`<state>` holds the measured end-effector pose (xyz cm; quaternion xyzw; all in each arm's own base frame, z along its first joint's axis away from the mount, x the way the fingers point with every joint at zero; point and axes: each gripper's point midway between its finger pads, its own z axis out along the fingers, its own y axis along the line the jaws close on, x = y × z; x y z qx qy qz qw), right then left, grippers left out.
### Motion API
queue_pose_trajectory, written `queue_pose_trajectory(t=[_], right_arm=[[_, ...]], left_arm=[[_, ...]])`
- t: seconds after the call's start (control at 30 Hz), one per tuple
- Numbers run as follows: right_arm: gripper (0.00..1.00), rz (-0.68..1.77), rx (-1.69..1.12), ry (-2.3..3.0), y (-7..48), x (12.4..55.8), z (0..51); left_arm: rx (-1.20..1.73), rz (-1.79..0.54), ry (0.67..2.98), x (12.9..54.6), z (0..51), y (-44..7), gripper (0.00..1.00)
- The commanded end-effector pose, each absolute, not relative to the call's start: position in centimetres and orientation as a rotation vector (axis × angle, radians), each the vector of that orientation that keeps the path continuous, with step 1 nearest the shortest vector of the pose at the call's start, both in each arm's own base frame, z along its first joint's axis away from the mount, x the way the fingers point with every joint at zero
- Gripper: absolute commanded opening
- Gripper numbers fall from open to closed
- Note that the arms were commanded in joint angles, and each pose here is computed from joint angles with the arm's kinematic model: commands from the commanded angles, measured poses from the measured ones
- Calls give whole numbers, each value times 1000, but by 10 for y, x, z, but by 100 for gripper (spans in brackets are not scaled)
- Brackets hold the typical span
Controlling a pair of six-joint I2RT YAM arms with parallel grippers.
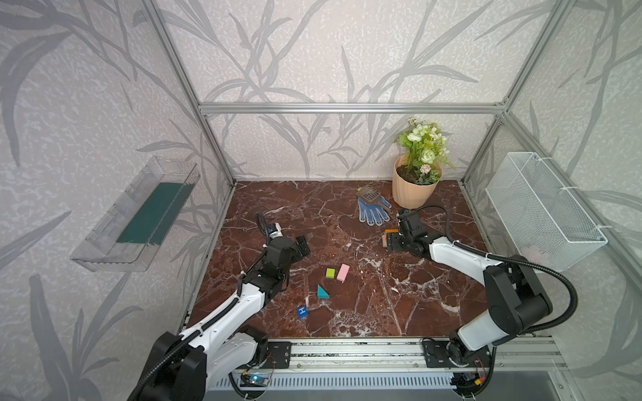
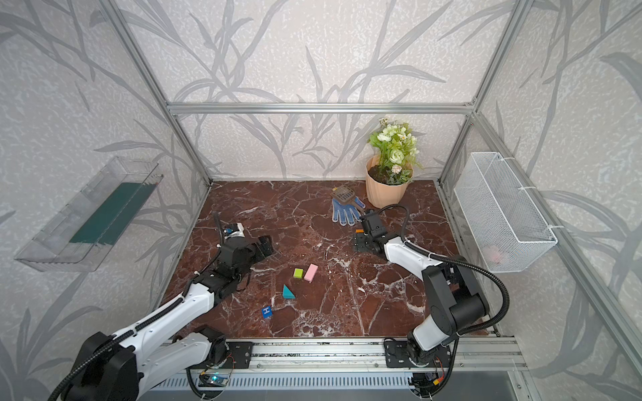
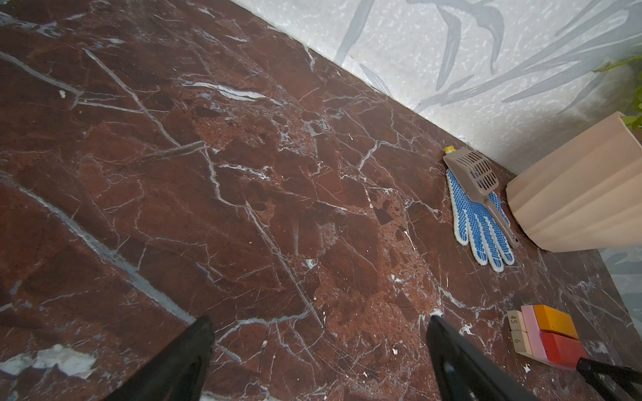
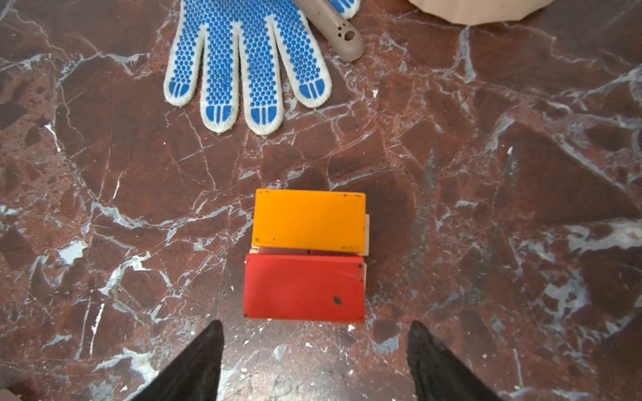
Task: Build the wood block tower
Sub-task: 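Open the right gripper and nudge the red block into line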
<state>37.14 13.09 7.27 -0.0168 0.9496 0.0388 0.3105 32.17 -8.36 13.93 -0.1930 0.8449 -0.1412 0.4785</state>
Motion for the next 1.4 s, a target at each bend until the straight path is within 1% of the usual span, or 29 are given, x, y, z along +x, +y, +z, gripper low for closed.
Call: queue_pose_trajectory(t=[0.0,0.1,0.53,0.67,1.37], right_arm=[[78,62,-20,2516,126,373,75],[75,53,-21,2540,126,372,73],[71,104,-28,2576,129,359,67],[68,86,-14,2614,129,359,62],[66,65,-13,2644,134,372,56]], left_arm=[[-464,-348,2062,324,146,-86,97],[-463,-351,2065,325,145,-87,97],[-463,-359,2068,324,146,-88,96],[-462,-361,2070,324,145,-88,96],[-461,-340,2074,325,144,-86,96]])
